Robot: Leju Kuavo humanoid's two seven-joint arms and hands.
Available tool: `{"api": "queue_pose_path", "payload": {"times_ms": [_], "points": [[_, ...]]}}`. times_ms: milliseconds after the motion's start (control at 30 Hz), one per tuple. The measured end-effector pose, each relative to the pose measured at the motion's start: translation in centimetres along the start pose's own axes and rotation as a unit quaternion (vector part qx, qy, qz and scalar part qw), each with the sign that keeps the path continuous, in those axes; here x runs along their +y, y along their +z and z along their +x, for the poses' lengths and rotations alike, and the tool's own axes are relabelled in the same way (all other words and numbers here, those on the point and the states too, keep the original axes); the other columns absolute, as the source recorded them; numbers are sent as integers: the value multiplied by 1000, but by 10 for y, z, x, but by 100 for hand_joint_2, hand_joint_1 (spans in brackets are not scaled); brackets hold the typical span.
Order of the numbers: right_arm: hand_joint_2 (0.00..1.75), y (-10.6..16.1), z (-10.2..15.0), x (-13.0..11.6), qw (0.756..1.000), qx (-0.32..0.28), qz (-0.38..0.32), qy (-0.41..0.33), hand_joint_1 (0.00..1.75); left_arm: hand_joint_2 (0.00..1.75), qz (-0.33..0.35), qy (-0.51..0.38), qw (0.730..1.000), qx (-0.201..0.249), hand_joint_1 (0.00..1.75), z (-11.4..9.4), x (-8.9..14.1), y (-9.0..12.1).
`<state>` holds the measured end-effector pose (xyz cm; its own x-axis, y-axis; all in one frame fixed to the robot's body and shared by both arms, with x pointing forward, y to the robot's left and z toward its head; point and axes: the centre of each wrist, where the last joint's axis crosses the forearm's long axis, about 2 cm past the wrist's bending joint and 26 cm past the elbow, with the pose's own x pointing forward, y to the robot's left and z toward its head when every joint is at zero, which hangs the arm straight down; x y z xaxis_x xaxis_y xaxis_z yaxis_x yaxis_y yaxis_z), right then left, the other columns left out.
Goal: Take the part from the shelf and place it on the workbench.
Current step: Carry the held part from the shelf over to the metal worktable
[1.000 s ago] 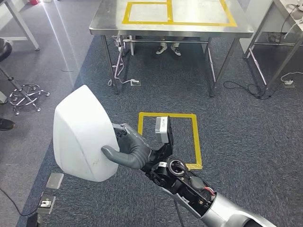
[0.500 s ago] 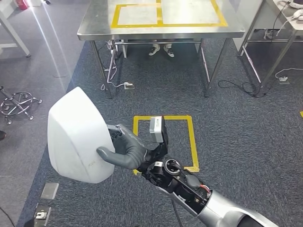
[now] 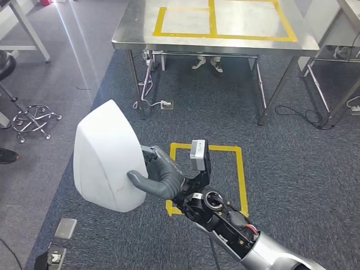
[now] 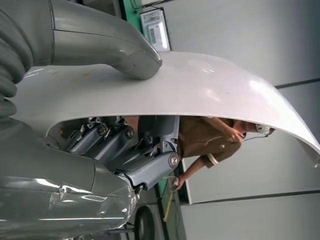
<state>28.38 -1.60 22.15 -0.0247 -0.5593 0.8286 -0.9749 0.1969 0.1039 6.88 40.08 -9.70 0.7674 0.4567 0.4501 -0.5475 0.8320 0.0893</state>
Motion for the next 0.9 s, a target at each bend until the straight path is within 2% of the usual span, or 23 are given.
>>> {"api": "queue_pose_path", "payload": {"times_ms": [300,900], "points": [[175,0,4,-3,1000,-7,-11,9,169,175,-6,-2,1000,-3,0,2,-4,-1],[175,8,5,-2,1000,-3,-29,11,169,175,-7,-10,1000,-3,0,2,1,0]]}}
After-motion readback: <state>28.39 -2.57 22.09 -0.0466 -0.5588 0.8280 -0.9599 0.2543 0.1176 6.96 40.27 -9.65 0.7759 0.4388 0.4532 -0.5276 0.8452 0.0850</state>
